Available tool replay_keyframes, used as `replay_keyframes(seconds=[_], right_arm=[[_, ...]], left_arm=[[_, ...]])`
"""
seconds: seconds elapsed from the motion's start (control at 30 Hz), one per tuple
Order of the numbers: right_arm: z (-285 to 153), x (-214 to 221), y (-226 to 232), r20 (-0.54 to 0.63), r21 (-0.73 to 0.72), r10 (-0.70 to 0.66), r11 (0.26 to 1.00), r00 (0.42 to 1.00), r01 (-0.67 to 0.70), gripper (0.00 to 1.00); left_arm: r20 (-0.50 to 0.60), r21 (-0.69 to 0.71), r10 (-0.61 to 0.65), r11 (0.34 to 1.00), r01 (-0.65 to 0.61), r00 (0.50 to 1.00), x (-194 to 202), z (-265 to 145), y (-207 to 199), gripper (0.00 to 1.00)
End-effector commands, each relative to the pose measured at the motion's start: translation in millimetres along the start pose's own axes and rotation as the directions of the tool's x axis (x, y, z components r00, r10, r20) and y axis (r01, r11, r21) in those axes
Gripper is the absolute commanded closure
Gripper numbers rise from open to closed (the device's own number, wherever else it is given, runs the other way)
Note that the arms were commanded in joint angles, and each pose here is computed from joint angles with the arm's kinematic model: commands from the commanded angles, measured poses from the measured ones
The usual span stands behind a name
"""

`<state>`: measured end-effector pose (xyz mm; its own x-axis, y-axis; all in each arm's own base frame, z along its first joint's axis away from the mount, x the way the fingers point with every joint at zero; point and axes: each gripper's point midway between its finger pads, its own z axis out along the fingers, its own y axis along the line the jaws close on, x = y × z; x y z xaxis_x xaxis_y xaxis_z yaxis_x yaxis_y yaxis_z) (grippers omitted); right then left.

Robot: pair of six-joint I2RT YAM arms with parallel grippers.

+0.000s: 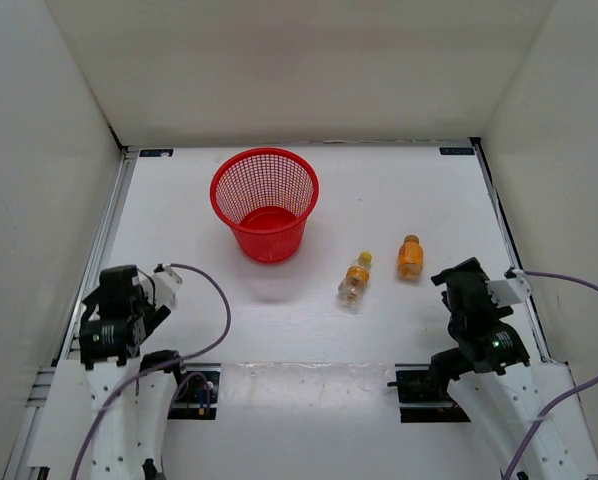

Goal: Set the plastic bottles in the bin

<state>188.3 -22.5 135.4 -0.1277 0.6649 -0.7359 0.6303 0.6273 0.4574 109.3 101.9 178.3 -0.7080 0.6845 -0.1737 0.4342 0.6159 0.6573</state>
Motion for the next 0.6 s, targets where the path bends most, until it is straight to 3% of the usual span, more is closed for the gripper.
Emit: replay_keyframes(seconds=[0.0,0.17,0.3,0.57], right_arm=[[2.6,-3.6,17.3,0.007,-0.052,-0.040,0.998,0.999,0.040,0.00],[0.9,-10.6,22.0,0.016,-0.056,-0.132,0.990,0.991,0.133,0.00],[1.0,-13.8,28.5,0.030,-0.084,-0.159,0.983,0.987,0.161,0.00],[6.8,-10.7,33.9,0.023,-0.084,-0.211,0.974,0.977,0.212,0.00]], left_arm=[[0.069,-0.007,0.280,0.960,-0.280,0.958,-33.3,19.5,26.0,0.00],[0.113,0.125,0.572,0.803,-0.582,0.813,-42.0,53.2,6.5,0.00],[0.125,0.199,0.643,0.729,-0.654,0.755,-47.4,79.5,-0.8,0.00],[0.072,0.352,0.615,0.721,-0.597,0.785,-42.9,115.2,-1.6,0.00]])
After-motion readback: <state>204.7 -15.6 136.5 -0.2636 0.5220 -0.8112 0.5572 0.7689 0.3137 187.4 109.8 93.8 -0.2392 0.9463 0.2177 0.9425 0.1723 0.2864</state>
